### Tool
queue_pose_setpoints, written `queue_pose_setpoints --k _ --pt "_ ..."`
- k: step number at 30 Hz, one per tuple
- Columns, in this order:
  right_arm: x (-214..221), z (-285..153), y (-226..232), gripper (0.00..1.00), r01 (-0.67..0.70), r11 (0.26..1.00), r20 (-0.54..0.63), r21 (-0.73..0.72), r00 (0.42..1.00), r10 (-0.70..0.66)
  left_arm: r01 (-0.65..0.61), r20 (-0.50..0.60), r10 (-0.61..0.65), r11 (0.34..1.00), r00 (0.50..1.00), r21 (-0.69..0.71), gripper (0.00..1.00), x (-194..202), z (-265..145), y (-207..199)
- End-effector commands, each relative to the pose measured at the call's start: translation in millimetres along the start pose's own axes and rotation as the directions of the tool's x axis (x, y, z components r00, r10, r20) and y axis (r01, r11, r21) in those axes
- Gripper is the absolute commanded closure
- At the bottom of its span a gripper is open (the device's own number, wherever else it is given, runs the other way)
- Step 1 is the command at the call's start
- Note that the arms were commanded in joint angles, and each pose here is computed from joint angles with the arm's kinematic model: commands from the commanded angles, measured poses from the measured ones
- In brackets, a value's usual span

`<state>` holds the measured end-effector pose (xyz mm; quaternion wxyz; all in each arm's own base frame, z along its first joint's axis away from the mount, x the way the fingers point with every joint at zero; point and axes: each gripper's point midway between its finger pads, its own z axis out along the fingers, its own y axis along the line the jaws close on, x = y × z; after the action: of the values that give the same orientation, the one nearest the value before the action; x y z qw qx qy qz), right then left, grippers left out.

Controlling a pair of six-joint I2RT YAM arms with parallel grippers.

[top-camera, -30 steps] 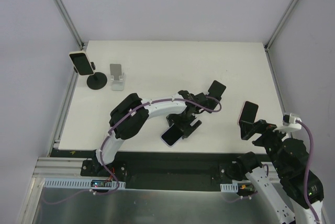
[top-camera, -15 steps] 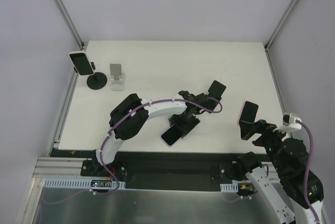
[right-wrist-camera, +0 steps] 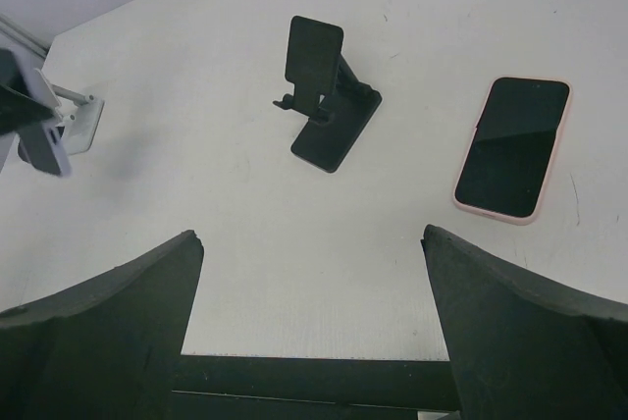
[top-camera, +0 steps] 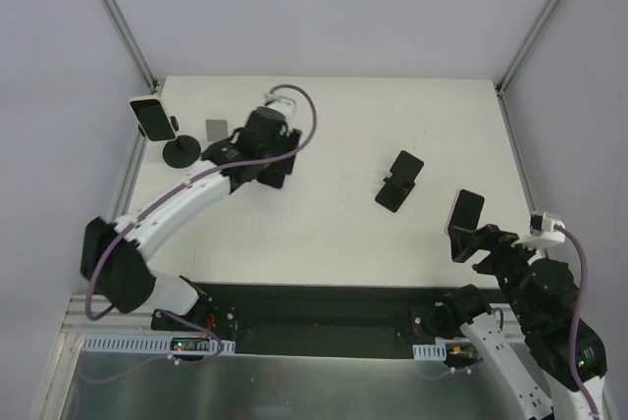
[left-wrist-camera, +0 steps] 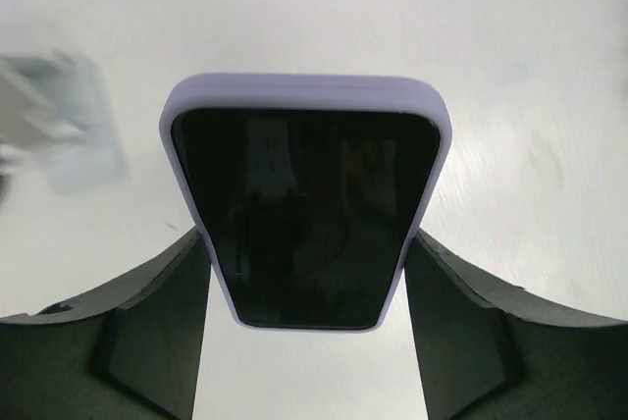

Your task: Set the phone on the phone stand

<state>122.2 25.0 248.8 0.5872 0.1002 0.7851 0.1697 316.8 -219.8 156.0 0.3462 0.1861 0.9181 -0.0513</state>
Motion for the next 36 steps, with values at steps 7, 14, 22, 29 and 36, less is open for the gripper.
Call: queue_pose_setpoints --k 7,14,22,29,36 --pt "-4 7 11 0.04 0.007 0.999 -0.005 -0.039 1.000 -0.007 0.208 0.639 -0.019 0.953 0.769 -0.222 1.00 -123 -72 159" --pt "2 11 14 0.04 -0.004 0.999 -0.027 -0.051 1.000 0.003 0.319 0.623 -0.114 0.920 0.774 -0.227 1.00 -125 -30 226" --pt "4 15 17 0.04 -0.013 0.999 -0.049 -0.048 0.999 0.010 0.392 0.585 -0.204 0.895 0.785 -0.213 1.00 -89 7 260" --pt "1 23 29 0.03 -0.037 0.997 -0.075 -0.073 0.997 0.032 0.411 0.592 -0.247 0.898 0.767 -0.157 1.00 -80 19 263" --pt "5 30 34 0.03 -0.066 0.995 -0.096 -0.079 0.994 0.059 0.410 0.565 -0.300 0.909 0.769 -0.076 1.00 -90 37 254"
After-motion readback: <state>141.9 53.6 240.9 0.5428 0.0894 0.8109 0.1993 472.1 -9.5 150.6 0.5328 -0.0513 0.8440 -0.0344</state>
